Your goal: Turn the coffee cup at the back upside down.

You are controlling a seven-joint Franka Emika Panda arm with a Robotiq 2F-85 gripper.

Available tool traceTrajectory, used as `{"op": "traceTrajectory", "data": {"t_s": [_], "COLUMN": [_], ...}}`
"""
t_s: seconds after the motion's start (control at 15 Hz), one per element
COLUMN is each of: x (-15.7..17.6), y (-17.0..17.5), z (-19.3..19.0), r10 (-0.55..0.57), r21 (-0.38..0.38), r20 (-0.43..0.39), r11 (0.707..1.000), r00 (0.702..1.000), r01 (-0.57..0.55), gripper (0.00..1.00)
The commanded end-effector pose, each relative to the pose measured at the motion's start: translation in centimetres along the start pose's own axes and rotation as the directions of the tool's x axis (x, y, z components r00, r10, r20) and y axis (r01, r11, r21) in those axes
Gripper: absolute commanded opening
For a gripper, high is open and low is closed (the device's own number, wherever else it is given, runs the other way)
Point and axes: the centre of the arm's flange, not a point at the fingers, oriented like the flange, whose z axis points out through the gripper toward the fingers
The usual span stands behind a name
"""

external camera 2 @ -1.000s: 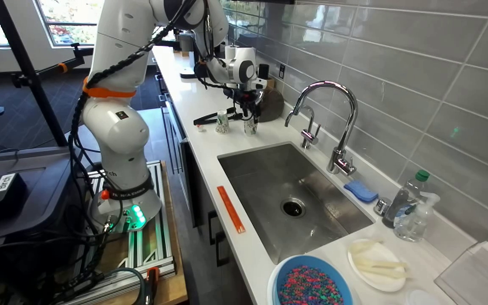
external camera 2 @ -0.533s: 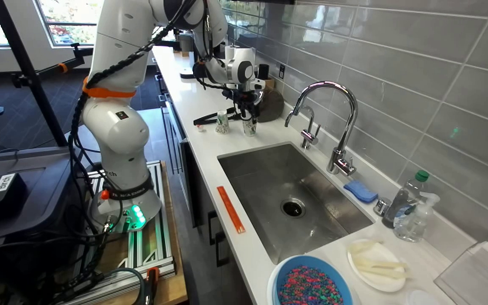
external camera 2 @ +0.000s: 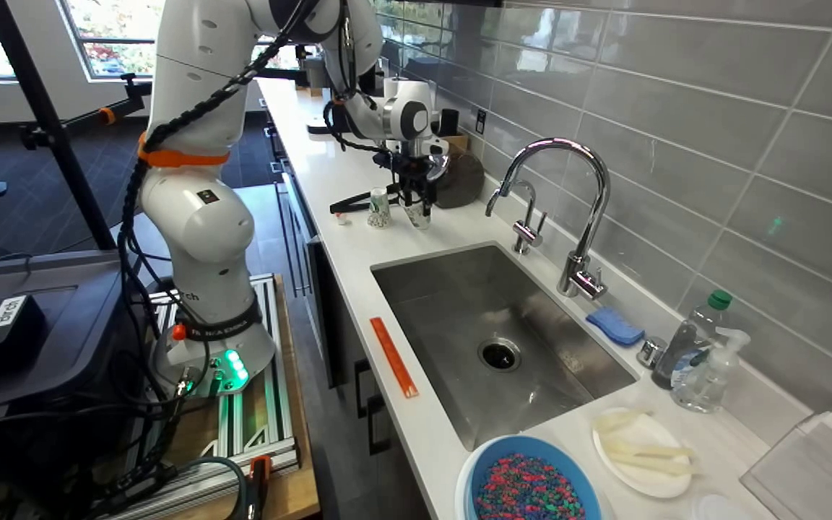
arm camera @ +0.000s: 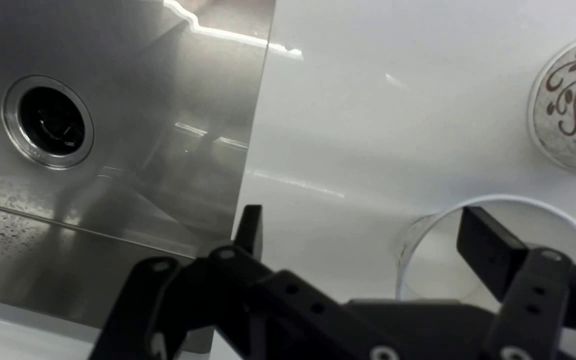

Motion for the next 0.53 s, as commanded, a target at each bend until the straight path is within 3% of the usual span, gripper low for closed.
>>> {"op": "traceTrajectory", "data": {"t_s": [0.0, 0.47], "x": [-1.2, -1.7], "y": [0.4, -0.4], "z": [-0.1, 1.2], "r10": [-0.012, -0.04], "r21": [-0.001, 0.005], "r20": [0.065, 0.164], "r11": [1.0, 0.999], "r00": [0.998, 0.986], "r01": [0.012, 0.04], "gripper": [1.0, 1.0]}}
